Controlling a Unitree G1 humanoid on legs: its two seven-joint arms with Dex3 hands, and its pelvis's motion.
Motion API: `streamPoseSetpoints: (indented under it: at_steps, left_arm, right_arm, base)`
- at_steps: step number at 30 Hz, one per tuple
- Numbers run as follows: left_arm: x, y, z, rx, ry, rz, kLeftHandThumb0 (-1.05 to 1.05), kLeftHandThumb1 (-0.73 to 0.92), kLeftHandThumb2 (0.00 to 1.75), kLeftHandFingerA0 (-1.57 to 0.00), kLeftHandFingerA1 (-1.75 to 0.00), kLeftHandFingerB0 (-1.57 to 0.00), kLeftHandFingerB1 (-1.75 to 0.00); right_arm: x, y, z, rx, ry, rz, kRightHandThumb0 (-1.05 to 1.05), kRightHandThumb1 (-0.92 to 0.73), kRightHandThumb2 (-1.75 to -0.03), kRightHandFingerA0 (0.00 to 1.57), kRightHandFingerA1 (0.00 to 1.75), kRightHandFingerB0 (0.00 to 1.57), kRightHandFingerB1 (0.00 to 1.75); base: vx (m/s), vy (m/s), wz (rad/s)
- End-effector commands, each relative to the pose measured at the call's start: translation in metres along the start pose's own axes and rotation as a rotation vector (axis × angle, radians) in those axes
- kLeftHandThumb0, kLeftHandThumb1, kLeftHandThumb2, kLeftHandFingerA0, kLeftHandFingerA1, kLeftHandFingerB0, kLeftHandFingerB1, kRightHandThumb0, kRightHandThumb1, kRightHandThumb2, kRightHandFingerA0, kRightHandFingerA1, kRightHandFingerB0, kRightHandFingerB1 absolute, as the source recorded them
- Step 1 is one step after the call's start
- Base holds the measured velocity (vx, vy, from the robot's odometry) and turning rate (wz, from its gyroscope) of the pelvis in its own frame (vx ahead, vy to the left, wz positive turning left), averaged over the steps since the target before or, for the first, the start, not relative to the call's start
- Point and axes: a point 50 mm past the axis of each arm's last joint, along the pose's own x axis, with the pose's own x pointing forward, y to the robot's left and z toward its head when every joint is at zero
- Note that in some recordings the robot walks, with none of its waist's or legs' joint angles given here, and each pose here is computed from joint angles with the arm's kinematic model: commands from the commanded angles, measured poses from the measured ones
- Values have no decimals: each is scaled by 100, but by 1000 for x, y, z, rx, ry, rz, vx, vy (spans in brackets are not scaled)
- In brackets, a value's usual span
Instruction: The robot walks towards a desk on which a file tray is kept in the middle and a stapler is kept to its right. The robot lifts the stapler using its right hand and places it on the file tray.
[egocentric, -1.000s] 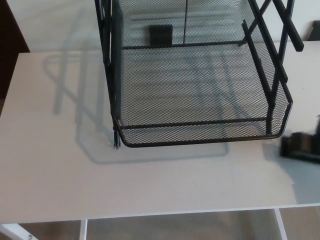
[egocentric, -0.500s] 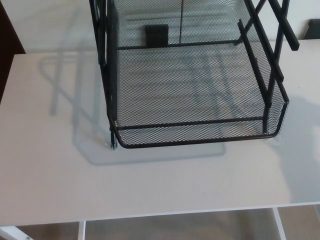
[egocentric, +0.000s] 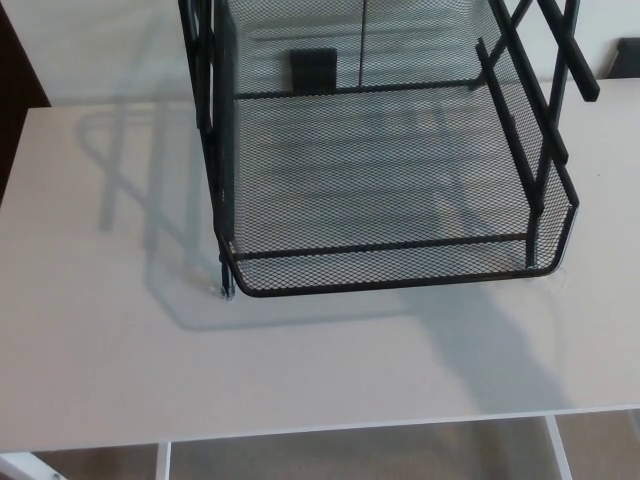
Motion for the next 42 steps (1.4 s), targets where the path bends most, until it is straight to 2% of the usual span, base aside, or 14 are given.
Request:
streamPoseSetpoints:
  at_steps: [1, 6, 8, 14, 23, 24, 25, 34, 35, 36, 37, 39, 41, 42]
  left_arm:
    - [-1, 5, -2, -30, 9, 13, -80, 45, 107, -34, -77, -34, -73]
    - [-1, 4, -1, 1, 11, 21, -83, 58, 82, -38, -88, -38, -80]
    - [-1, 3, 1, 21, -13, -7, -87, 47, 108, -40, -81, -46, -78]
    - [0, 0, 0, 6, 6, 13, -81, 59, 81, -32, -93, -35, -84]
    - [-1, 1, 0, 9, 0, 2, -87, 47, 107, -40, -80, -40, -77]
    - [-1, 2, -1, 17, -5, 1, -81, 60, 81, -35, -87, -37, -80]
    - [-1, 2, 0, 25, 0, 3, -87, 47, 108, -38, -79, -40, -76]
    - [-1, 2, -1, 9, 1, 7, -81, 44, 107, -35, -78, -37, -74]
    - [0, 2, -1, 18, 12, 19, -82, 59, 79, -36, -88, -38, -80]
    - [0, 2, -1, -14, 5, 11, -80, 43, 106, -34, -78, -36, -74]
    - [0, 1, -2, -29, 10, 6, -78, 43, 105, -33, -77, -34, -74]
    - [0, 1, -2, -31, 13, 5, -78, 43, 105, -33, -77, -34, -74]
    - [0, 1, -1, 8, 5, 1, -85, 47, 107, -37, -79, -39, -75]
    - [-1, 2, -1, 11, 7, 3, -85, 47, 107, -37, -79, -39, -75]
  right_arm:
    - [14, 22, 39, 193, -105, 138, -23, -64, -81, 82, 175, 73, 148]
    - [17, 40, 61, 257, -117, 258, -24, -65, -74, 82, 175, 73, 152]
    - [16, 50, 72, 253, -149, 323, -26, -67, -62, 85, 169, 79, 115]
    - [-8, 98, 105, 263, -217, 530, -23, -63, -60, 80, 175, 72, 147]
    - [-35, 135, 112, 184, -265, 729, -18, -59, -73, 84, 175, 77, 148]
    - [-38, 138, 112, 194, -260, 747, -19, -59, -81, 85, 175, 75, 155]
    - [-40, 139, 112, 209, -254, 768, -19, -61, -75, 83, 175, 74, 156]
    - [-50, 145, 123, 264, -273, 798, -24, -63, -77, 89, 161, 86, 96]
    - [-50, 145, 124, 263, -275, 804, -24, -66, -81, 90, 161, 87, 76]
    - [-49, 144, 123, 256, -264, 825, -30, -69, -61, 84, 153, 75, 54]
    - [-47, 143, 122, 243, -250, 851, -37, -64, -60, 71, 82, 49, 38]
    - [-47, 143, 121, 238, -245, 861, -37, -64, -60, 71, 82, 49, 38]
    - [-42, 139, 119, 201, -204, 960, -34, -54, -104, 2, 53, 0, 51]
    - [-42, 140, 119, 204, -200, 964, -34, -54, -104, 2, 53, 0, 51]
  base:
    - [0, 0, 0]
    - [0, 0, 0]
    - [0, 0, 0]
    - [0, 0, 0]
    - [0, 0, 0]
    - [0, 0, 0]
    - [0, 0, 0]
    - [0, 0, 0]
    - [0, 0, 0]
    - [0, 0, 0]
    - [0, 0, 0]
    - [0, 0, 0]
    - [0, 0, 0]
    - [0, 0, 0]
